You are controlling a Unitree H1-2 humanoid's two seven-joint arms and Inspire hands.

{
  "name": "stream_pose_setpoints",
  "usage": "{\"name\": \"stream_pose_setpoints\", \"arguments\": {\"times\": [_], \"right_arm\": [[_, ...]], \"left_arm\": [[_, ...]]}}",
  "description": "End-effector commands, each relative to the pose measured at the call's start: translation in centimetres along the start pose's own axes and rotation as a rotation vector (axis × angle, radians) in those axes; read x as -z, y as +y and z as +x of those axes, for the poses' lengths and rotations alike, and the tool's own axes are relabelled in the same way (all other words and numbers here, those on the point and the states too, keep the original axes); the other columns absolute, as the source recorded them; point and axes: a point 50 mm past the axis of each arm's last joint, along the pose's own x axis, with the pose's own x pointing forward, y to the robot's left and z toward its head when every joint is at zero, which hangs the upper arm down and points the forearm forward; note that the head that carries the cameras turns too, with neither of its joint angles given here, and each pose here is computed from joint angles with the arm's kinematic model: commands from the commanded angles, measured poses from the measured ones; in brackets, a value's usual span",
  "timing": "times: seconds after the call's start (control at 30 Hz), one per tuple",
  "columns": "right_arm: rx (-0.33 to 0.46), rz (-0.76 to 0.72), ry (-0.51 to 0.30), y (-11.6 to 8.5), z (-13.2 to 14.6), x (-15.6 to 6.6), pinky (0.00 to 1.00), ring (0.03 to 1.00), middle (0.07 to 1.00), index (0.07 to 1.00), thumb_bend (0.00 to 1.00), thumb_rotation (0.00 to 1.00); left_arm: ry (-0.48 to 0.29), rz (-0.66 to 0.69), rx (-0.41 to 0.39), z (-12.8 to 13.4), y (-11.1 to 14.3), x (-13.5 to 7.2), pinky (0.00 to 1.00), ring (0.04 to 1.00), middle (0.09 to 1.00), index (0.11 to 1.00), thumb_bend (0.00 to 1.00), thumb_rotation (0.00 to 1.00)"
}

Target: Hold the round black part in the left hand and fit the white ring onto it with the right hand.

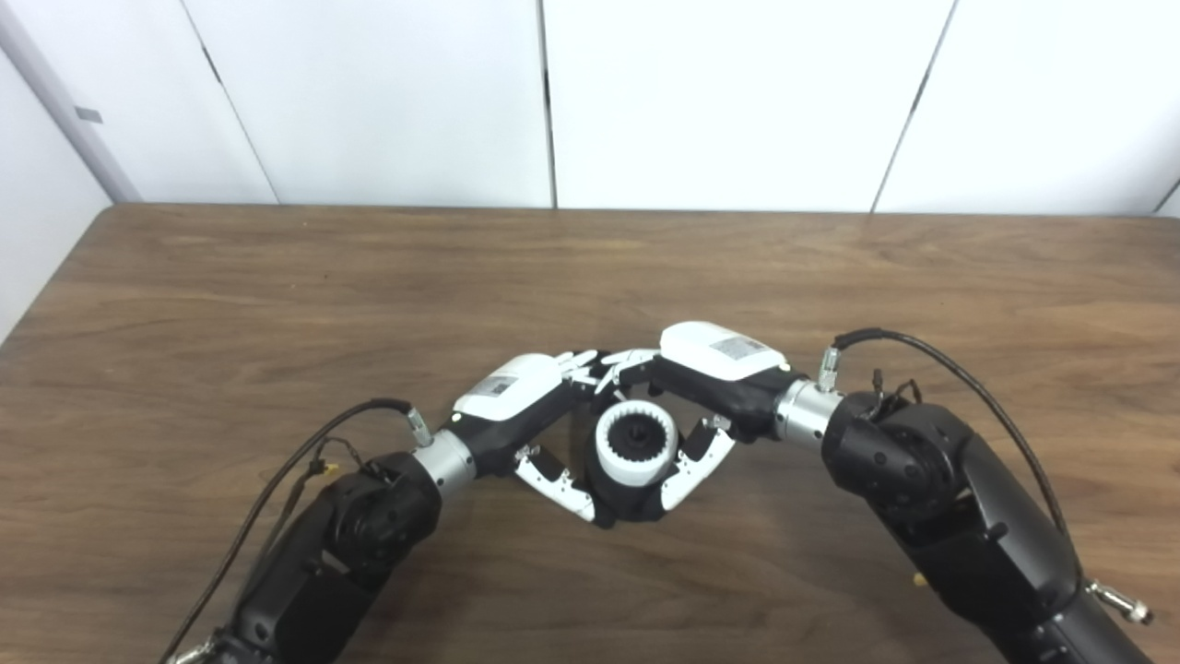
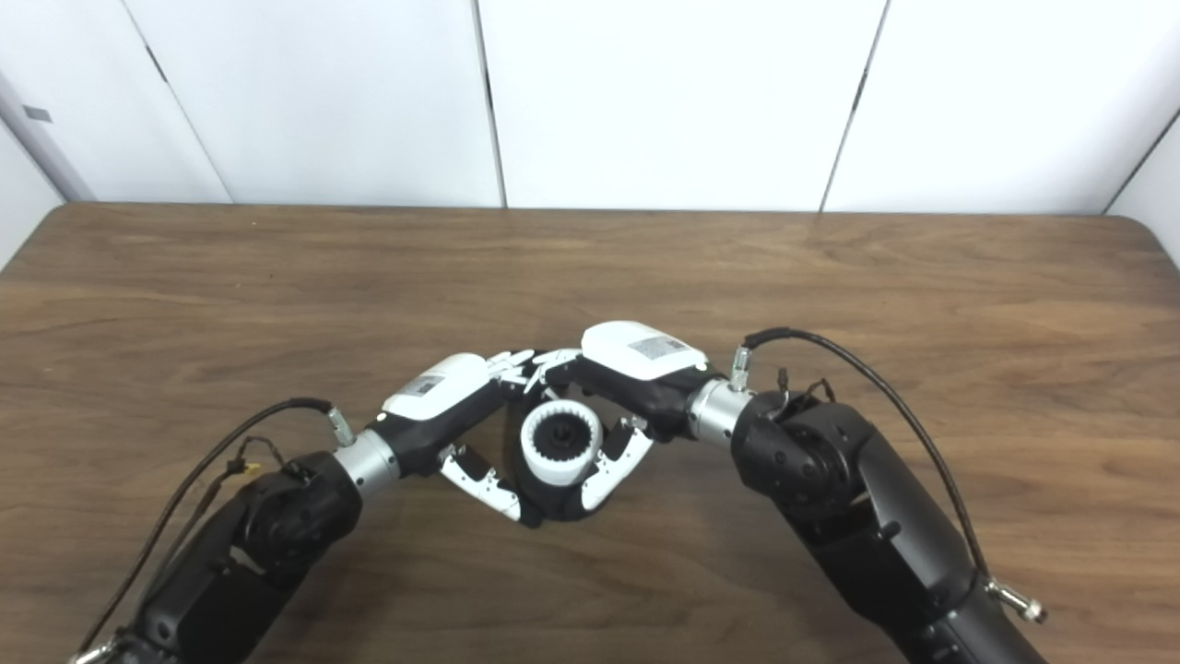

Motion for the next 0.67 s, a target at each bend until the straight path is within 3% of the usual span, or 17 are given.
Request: {"name": "stream_pose_setpoints", "arguments": {"times": [0.0, 0.3, 0.63], "right_arm": [[0.045, -0.027, 0.008, -1.6, -0.5, 0.0, 0.7, 0.819, 0.883, 0.845, 0.95, 0.28], [0.045, -0.019, 0.078, -2.3, -2.2, 1.8, 0.72, 0.829, 0.889, 0.824, 0.94, 0.28], [0.074, -0.044, 0.135, -4.4, -5.0, 3.3, 0.7, 0.834, 0.897, 0.831, 0.93, 0.25]], "left_arm": [[0.01, 0.026, 0.04, -0.2, -0.3, 0.0, 0.98, 0.989, 0.98, 0.488, 0.52, 0.08], [0.013, 0.029, 0.046, -0.3, -0.3, 0.1, 0.98, 0.989, 0.984, 0.489, 0.52, 0.08], [0.016, 0.035, 0.044, -0.3, -0.1, 0.2, 0.97, 0.985, 0.982, 0.488, 0.52, 0.08]]}}
